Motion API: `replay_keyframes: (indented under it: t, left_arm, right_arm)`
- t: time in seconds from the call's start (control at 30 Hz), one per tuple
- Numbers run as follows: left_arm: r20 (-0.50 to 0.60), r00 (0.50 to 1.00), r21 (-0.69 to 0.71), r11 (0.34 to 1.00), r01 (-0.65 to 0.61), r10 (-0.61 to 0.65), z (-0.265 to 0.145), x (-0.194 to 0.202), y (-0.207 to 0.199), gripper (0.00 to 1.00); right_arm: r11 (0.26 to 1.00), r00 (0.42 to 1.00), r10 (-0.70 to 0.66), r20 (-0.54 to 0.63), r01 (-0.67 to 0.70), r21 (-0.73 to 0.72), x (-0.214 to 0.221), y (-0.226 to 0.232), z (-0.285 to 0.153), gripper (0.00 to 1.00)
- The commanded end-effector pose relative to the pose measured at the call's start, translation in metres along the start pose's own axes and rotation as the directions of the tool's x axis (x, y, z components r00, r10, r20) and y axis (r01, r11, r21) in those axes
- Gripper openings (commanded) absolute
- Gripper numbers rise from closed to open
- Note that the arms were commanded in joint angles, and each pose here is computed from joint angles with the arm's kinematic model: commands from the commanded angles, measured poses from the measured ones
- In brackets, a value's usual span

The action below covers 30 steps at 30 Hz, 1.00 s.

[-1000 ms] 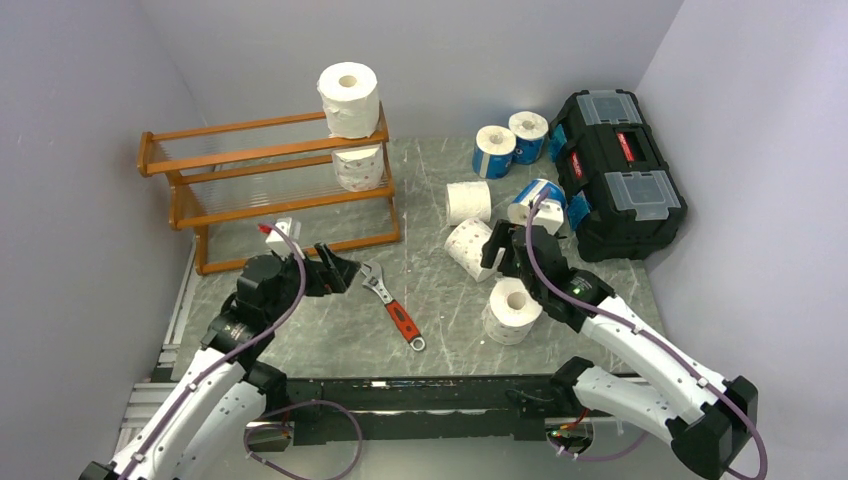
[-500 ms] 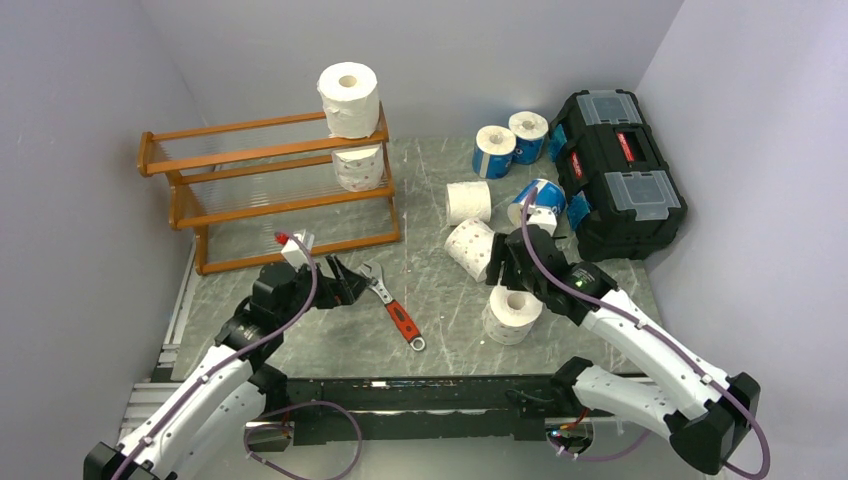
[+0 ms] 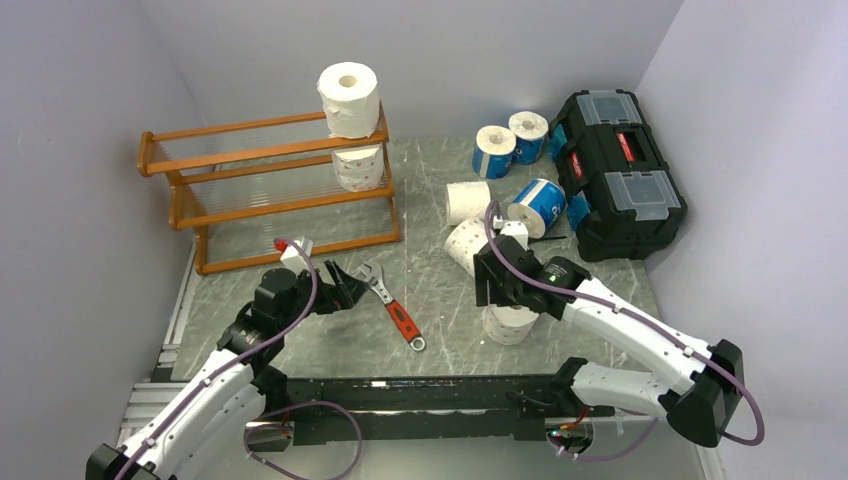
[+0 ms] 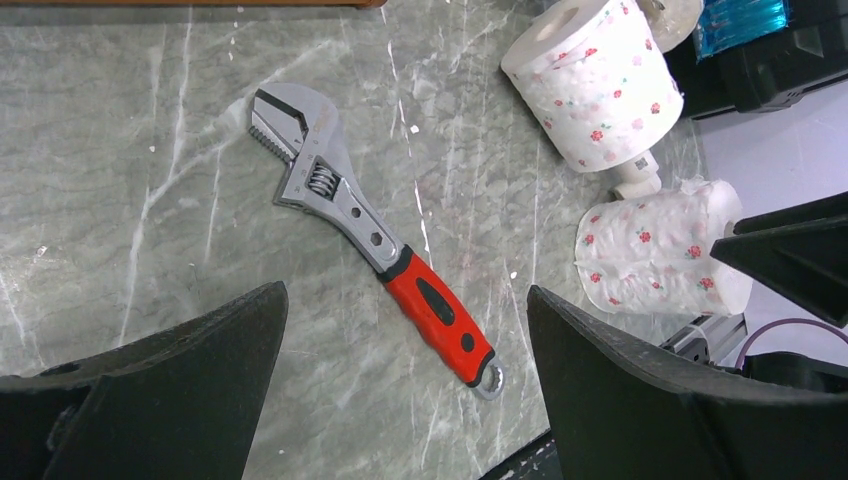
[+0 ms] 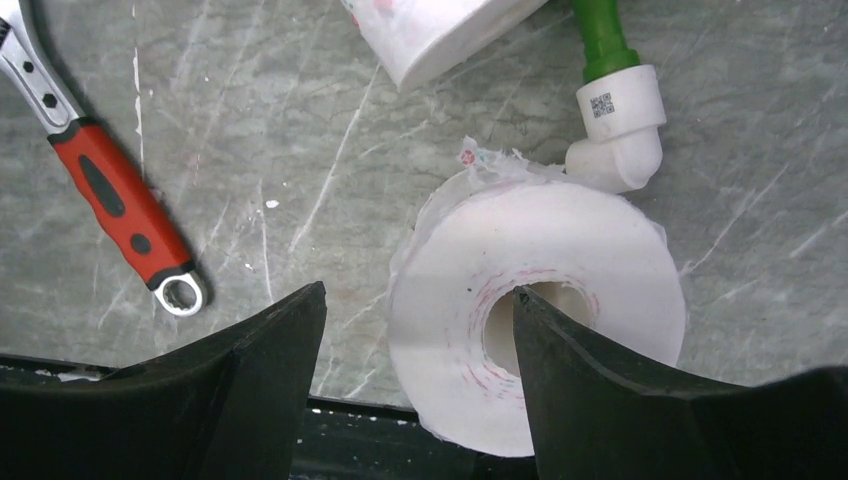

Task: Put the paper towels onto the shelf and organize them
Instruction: Pick up the paper towel from the center of the board.

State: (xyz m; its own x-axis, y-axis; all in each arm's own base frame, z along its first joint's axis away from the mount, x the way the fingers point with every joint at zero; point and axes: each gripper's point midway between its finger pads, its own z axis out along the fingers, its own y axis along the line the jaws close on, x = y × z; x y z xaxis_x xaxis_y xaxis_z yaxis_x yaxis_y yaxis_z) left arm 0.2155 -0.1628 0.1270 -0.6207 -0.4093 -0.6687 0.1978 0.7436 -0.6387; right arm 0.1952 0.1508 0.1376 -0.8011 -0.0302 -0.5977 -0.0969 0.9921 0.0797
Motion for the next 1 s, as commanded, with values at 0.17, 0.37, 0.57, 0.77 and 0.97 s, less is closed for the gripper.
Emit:
replay_keyframes:
  t: [0.17,0.37,0.57,0.77,0.97]
  left_arm:
    - [0.006,1.000,0.014,1.000,0.015,-0.015,0.006,0.000,-0.001,0.95]
    - [-0.004,1.000,0.009,1.000,0.021,-0.021,0.008,0.003,0.001,0.95]
    - [0.000,1.000,0.009,1.000,0.027,-0.027,0.008,0.003,0.001,0.95]
    - [-0.006,1.000,0.004,1.000,0.022,-0.022,0.009,0.003,0.001,0.95]
    - [-0.005,1.000,0.011,1.000,0.025,-0.025,0.008,0.001,-0.002,0.95]
  right_arm:
    - [0.998,1.000,-0.004,-0.005,0.004,0.058,0.006,-0.004,0.002,0.71]
    - [0.996,1.000,-0.008,-0.028,0.011,0.090,0.013,-0.010,0.005,0.70]
    - [0.996,0.998,-0.009,-0.055,0.014,0.090,0.021,-0.009,0.010,0.67]
    - [0.996,0.998,-0.010,-0.070,0.016,0.085,0.026,-0.007,0.012,0.61]
    - [0.996,0.997,-0.019,-0.081,0.026,0.086,0.030,-0.005,0.012,0.49]
